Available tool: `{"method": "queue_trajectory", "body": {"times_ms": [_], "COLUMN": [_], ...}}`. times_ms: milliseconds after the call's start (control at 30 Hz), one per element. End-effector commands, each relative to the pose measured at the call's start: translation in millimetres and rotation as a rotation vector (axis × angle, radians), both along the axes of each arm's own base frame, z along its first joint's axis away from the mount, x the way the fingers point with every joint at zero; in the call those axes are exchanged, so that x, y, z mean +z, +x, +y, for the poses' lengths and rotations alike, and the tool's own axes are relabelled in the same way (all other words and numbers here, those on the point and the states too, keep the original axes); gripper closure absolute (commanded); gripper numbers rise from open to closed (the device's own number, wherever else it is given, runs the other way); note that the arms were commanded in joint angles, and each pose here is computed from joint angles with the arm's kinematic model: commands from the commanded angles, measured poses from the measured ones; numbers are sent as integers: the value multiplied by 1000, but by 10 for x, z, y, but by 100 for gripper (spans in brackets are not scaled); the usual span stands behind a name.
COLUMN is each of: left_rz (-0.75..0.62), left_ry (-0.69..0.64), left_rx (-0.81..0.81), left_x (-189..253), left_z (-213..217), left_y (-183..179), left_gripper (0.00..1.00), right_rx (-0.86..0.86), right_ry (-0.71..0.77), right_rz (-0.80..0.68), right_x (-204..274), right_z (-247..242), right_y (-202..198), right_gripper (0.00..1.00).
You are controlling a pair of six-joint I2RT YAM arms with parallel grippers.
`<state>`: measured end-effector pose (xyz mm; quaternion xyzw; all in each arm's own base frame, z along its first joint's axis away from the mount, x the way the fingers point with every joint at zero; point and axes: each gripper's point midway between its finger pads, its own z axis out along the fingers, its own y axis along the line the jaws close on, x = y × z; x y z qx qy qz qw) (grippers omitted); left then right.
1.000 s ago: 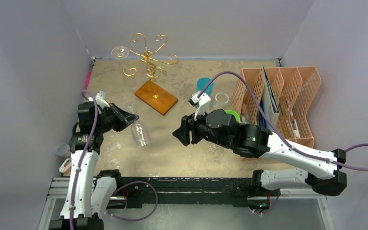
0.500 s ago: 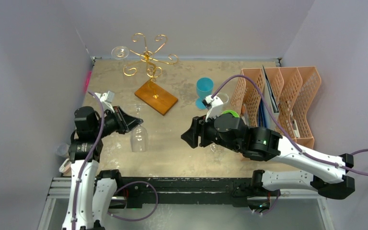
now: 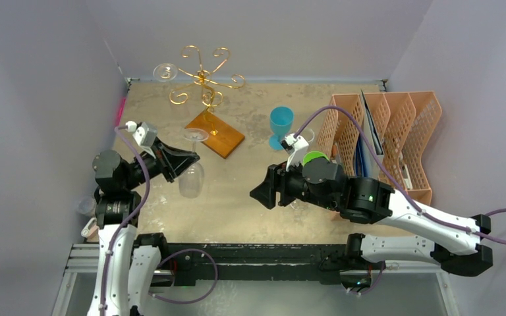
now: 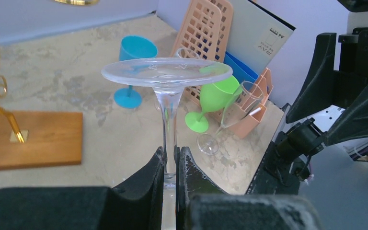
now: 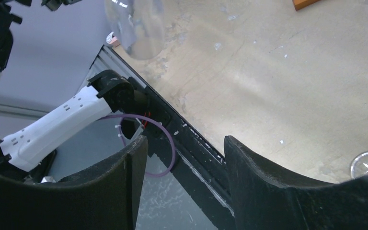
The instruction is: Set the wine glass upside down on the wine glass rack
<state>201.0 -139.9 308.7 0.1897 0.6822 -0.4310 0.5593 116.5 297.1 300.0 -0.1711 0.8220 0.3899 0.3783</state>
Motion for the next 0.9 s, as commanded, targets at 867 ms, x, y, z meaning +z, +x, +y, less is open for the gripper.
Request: {"method": "queue_trajectory", "body": {"times_ms": [867], "left_rz": [-599], "left_ry": [-92], "left_rx": [28], "left_x": [414], "left_z": [108], "left_y": [1053], "left_gripper": [100], "right_rx": [-19], "right_ry": [-23], "right_rz": [-238], "right_x": [526], "right_z": [132], "right_y": [324], "right_gripper": [34]}}
